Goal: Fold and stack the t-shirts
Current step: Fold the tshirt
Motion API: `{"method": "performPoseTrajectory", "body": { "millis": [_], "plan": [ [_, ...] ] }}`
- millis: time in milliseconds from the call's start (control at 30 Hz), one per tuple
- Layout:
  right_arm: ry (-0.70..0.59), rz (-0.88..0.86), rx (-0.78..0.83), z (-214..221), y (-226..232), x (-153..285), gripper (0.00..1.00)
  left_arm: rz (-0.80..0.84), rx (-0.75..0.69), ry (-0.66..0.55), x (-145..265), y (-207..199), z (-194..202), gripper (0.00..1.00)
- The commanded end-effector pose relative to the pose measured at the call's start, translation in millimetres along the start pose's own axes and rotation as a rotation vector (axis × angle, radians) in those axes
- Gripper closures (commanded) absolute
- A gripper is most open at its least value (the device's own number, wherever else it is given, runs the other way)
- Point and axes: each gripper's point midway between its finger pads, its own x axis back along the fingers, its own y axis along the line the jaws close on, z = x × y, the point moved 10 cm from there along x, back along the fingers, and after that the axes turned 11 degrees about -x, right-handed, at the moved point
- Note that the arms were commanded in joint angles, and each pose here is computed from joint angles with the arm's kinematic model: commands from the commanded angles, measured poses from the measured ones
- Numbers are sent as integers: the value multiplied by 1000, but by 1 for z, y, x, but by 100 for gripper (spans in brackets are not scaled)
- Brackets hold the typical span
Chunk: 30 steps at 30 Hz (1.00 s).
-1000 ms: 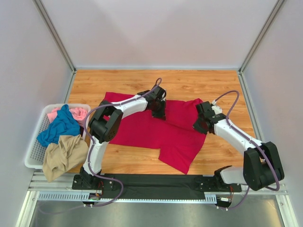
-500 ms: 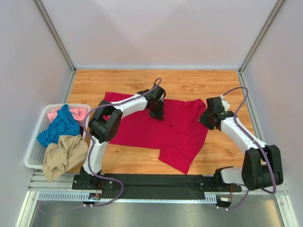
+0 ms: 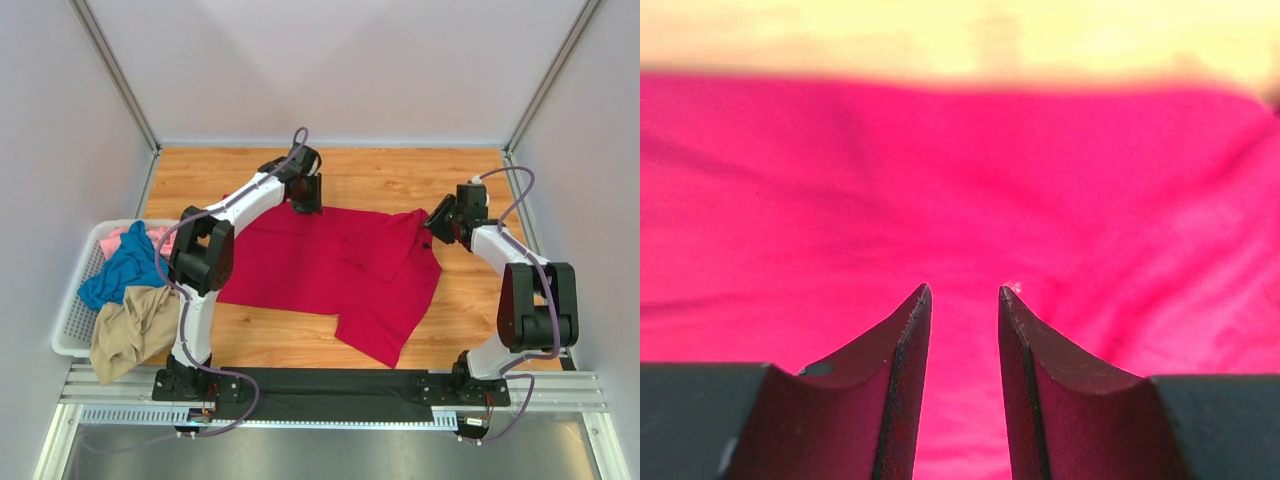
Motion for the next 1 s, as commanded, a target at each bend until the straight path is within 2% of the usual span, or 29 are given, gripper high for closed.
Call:
{"method": "performPoseTrajectory", "body": {
  "millis": [0,233,400,600,967],
  "plan": [
    [-54,-131,3,-17,23,-11,61,-21,29,14,-9,34,-9,59],
    [-9,-132,88,-40,27,-41,67,-57,82,29,-25,77,-14,59],
    [15,-103,134,-47,28,-55,66,-59,116,35,-38,96,-18,59],
    [68,-75,122,-49,27,-71,66,-66,132,30,-43,103,-22,59],
    [71,-59,99,-45,20,-87,70,-94,145,56,-53,109,-16,59]
  ]
}}
